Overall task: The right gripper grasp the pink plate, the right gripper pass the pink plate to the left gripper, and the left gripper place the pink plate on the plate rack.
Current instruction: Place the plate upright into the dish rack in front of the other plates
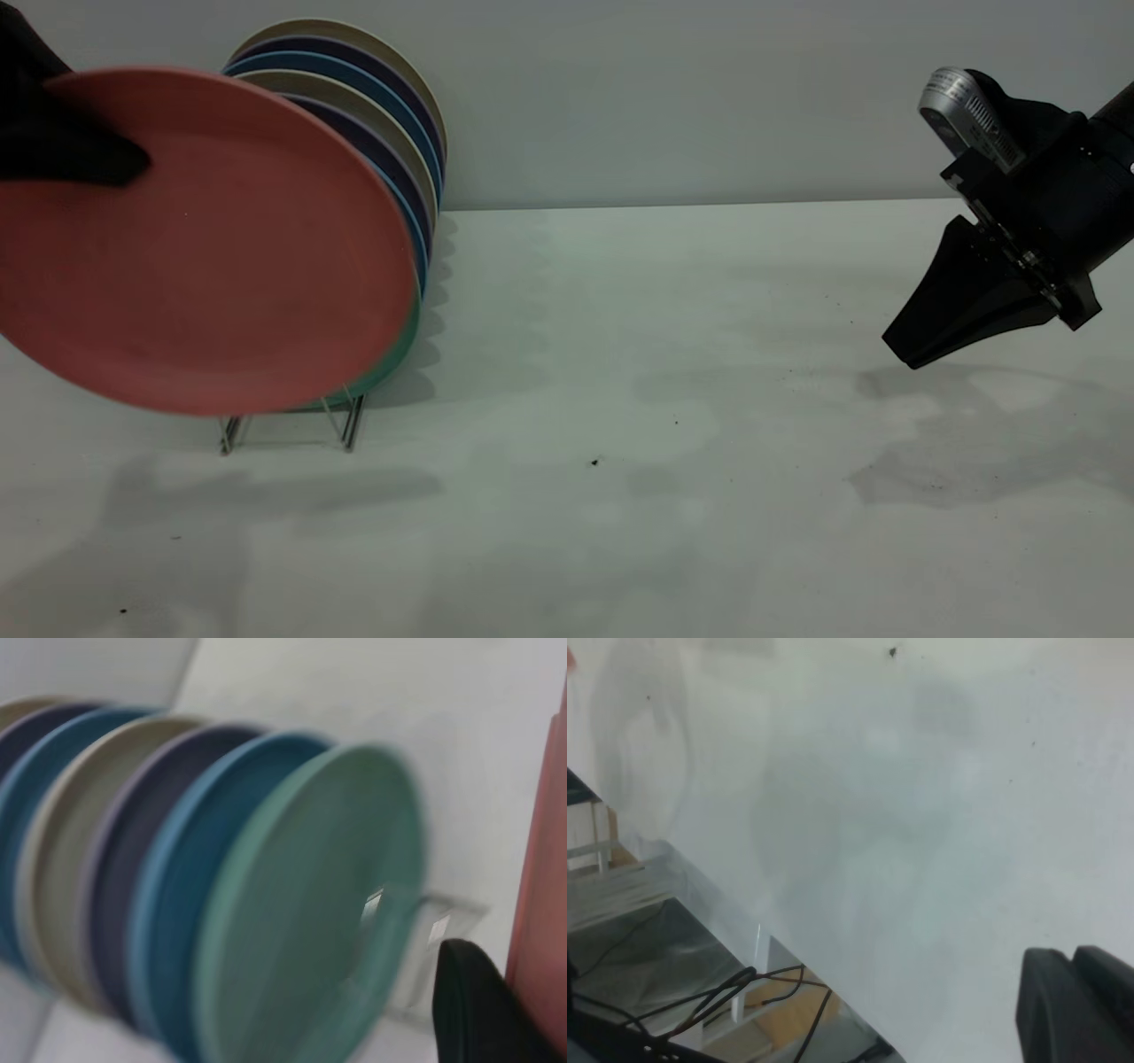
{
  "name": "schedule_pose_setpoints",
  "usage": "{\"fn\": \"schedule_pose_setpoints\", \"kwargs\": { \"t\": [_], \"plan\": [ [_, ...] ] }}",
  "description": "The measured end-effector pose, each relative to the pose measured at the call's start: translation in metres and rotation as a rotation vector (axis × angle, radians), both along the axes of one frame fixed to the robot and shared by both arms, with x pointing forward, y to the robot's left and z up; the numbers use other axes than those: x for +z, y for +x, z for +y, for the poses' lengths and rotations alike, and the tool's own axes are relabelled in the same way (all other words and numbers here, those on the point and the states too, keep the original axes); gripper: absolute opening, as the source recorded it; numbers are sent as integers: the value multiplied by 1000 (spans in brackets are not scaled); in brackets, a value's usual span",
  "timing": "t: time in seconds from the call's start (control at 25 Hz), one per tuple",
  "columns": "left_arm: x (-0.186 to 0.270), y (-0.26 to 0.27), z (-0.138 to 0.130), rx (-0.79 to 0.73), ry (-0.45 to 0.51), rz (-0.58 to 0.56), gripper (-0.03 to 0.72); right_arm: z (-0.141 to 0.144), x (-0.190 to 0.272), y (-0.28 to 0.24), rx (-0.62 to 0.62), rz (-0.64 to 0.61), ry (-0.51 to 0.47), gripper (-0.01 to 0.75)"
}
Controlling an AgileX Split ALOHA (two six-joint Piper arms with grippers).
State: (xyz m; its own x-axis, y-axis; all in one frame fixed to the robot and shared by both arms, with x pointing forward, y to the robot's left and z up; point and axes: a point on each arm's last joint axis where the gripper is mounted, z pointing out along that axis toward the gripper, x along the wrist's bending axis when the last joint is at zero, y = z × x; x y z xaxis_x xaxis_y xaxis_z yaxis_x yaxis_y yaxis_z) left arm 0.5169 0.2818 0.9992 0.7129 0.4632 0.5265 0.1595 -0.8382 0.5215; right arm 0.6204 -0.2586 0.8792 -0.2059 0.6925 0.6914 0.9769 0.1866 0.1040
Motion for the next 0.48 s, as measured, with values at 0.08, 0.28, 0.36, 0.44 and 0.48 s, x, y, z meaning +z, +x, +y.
{"fn": "schedule_pose_setpoints", "kwargs": {
  "t": [0.08,0.28,0.36,0.44,0.48],
  "plan": [
    [3,3,3,-4,50,-25,122,0,0,0,-3,-4,-4,11],
    [9,6,4,-90,144,-42,121,3,-1,1,-1,-17,-13,15],
    [14,7,2,-120,150,-43,121,3,-1,1,-1,-17,-14,15],
    [21,10,0,-147,140,-50,121,3,-1,1,-2,-18,-14,18],
    [24,11,-1,-162,131,-52,121,3,-1,1,-2,-18,-14,20]
  ]
}}
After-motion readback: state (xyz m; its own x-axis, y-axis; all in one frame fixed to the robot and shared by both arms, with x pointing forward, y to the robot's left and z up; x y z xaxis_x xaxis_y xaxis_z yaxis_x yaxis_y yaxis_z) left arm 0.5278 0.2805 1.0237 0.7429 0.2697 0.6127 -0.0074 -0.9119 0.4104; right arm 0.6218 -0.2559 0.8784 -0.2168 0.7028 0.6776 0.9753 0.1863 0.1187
